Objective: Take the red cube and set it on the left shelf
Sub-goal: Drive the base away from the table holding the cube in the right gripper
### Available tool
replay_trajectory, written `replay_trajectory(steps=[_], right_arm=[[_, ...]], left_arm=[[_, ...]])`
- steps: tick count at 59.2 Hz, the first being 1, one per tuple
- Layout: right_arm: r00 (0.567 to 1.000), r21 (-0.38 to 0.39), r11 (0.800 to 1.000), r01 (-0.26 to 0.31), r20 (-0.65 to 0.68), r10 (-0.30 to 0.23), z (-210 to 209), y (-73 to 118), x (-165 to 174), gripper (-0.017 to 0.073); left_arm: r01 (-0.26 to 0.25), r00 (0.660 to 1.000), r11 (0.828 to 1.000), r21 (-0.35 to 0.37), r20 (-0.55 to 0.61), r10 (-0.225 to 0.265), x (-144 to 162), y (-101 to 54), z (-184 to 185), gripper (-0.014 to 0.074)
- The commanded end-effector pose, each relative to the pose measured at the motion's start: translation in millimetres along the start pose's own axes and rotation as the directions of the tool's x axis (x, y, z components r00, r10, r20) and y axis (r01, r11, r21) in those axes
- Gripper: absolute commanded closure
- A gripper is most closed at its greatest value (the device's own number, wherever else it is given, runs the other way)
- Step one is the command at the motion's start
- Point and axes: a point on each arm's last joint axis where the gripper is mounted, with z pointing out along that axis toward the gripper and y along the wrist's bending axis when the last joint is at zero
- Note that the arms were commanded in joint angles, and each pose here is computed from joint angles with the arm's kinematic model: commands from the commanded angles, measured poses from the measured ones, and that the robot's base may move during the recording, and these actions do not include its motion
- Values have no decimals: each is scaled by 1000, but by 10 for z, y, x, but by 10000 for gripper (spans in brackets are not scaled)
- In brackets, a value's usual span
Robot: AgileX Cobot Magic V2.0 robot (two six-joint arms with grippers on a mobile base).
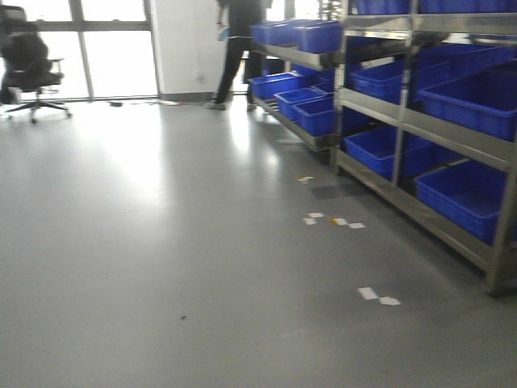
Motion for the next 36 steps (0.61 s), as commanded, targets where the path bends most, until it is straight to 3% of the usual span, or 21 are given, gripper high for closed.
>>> replay_trajectory(steps=[1,36], right_arm=[[995,37,999,-7,99,3,-40,-42,-157,504],[995,37,999,-7,99,3,-40,-42,-157,504]], left_arm=[[3,997,1000,9,80,-4,-10,-5,-3,492],[3,997,1000,9,80,-4,-10,-5,-3,492]])
